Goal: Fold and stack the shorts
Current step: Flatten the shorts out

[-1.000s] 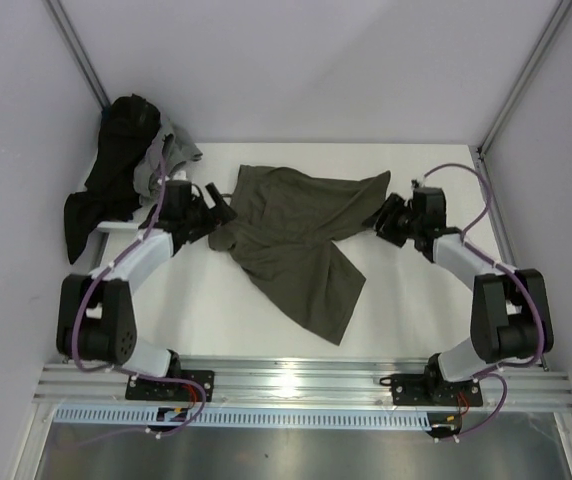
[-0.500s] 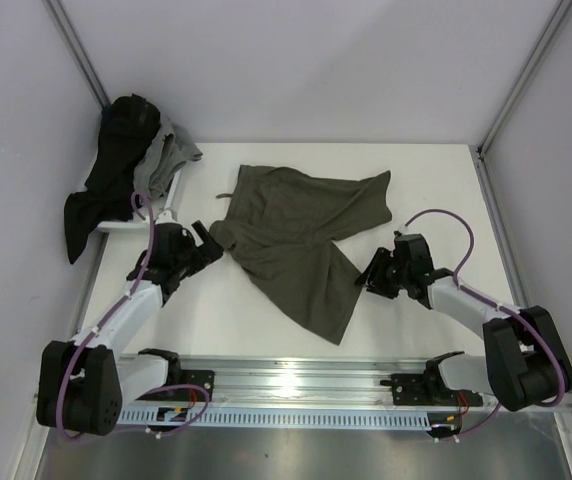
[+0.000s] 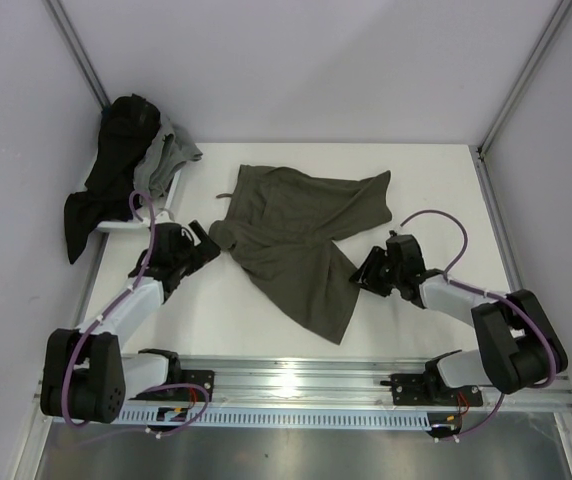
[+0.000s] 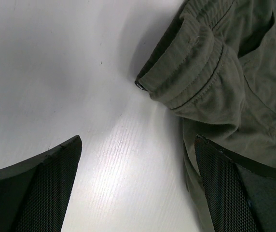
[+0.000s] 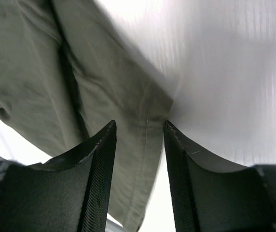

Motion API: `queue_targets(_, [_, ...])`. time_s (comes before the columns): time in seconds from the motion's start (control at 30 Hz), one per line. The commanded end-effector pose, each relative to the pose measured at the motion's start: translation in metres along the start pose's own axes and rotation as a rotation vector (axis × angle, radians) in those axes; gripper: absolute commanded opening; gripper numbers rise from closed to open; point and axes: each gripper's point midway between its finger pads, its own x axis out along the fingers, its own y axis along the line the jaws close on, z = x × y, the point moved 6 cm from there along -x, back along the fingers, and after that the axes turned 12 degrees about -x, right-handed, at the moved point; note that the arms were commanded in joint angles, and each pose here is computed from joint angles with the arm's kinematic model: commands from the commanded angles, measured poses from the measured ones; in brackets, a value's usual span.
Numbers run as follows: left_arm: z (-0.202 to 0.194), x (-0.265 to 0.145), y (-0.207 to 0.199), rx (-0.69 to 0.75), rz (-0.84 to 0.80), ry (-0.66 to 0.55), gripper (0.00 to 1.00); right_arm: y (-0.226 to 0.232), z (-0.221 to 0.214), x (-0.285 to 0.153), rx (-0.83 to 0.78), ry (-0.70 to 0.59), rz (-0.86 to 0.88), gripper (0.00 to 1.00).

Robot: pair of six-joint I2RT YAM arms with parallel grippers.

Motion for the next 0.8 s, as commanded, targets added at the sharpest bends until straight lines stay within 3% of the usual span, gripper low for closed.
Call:
queue_targets(0.0, [0.016,0.002,-0.009,-0.037,-0.016,-0.065,0.99,-0.005,0.009,0.008,0.005,-0.053,-0.052,0.46])
queue_targets(0.2, [0.022,0.007,-0.011,-0.048,-0.012,-0.085,0.99,-0.01,0.01,0.014,0.005,-0.067,-0.083,0.42])
queue_targets(0.23, [0.023,0.009,-0.009,-0.053,-0.011,-0.087,0.99,-0.011,0.009,0.015,0.006,-0.066,-0.089,0.29])
queue_targets(0.3, [0.025,0.011,-0.008,-0.061,-0.012,-0.088,0.99,-0.011,0.01,0.013,0.004,-0.072,-0.089,0.13])
queue_targets(0.4, [0.024,0.013,-0.006,-0.065,-0.013,-0.077,0.99,-0.011,0.012,0.009,-0.001,-0.082,-0.102,0.0])
queue_targets(0.6, [0.03,0.021,-0.013,-0.093,-0.063,-0.082,0.99,-0.013,0.015,-0.006,-0.012,-0.094,-0.129,0.0])
queue_targets(0.77, [0.032,0.022,-0.037,-0.038,-0.268,-0.071,0.99,-0.015,0.019,-0.009,-0.026,-0.082,-0.129,0.0])
